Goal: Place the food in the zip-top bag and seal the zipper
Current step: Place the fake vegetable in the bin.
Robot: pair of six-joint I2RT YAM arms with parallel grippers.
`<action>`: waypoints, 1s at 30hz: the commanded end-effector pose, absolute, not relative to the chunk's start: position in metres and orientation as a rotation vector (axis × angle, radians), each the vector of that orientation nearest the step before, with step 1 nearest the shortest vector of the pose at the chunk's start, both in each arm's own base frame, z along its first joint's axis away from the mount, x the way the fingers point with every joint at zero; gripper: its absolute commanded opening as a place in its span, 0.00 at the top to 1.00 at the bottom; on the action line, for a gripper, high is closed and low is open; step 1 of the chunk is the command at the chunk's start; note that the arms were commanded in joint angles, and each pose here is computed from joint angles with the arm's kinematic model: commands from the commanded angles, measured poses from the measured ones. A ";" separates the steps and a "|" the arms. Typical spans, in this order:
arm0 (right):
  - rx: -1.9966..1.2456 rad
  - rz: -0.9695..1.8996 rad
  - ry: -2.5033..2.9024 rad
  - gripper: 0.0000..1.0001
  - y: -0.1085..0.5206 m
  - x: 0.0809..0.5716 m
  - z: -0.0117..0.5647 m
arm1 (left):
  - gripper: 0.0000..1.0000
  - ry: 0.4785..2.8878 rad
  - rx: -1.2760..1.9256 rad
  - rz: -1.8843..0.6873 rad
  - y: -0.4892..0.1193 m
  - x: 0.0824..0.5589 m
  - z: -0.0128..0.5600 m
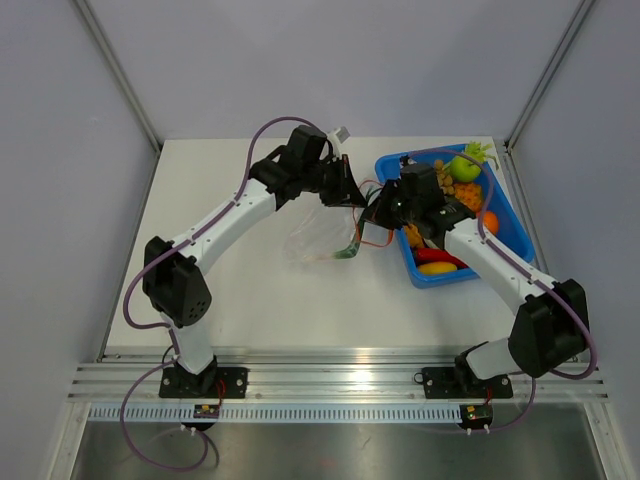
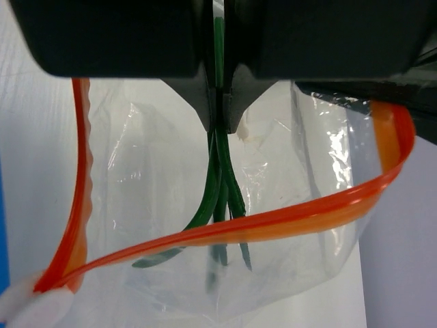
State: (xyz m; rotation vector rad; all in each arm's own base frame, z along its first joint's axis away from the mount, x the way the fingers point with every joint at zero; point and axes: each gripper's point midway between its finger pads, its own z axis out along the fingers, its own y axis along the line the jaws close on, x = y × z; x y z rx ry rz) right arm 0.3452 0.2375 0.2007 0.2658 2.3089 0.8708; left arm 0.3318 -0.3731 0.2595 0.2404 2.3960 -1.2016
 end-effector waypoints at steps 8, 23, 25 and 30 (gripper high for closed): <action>0.298 0.955 2.338 1.00 0.260 0.355 0.175 | 1.00 2.256 0.318 -1.330 -0.382 0.319 0.305; 0.233 1.079 2.206 1.00 0.266 0.347 0.215 | 1.00 2.297 0.332 -1.315 -0.382 0.318 0.286; 0.235 1.022 2.268 1.00 0.262 0.346 0.198 | 1.00 2.288 0.334 -1.315 -0.381 0.318 0.290; 0.239 0.910 2.312 0.98 0.250 0.346 0.188 | 1.00 2.282 0.322 -1.283 -0.376 0.319 0.293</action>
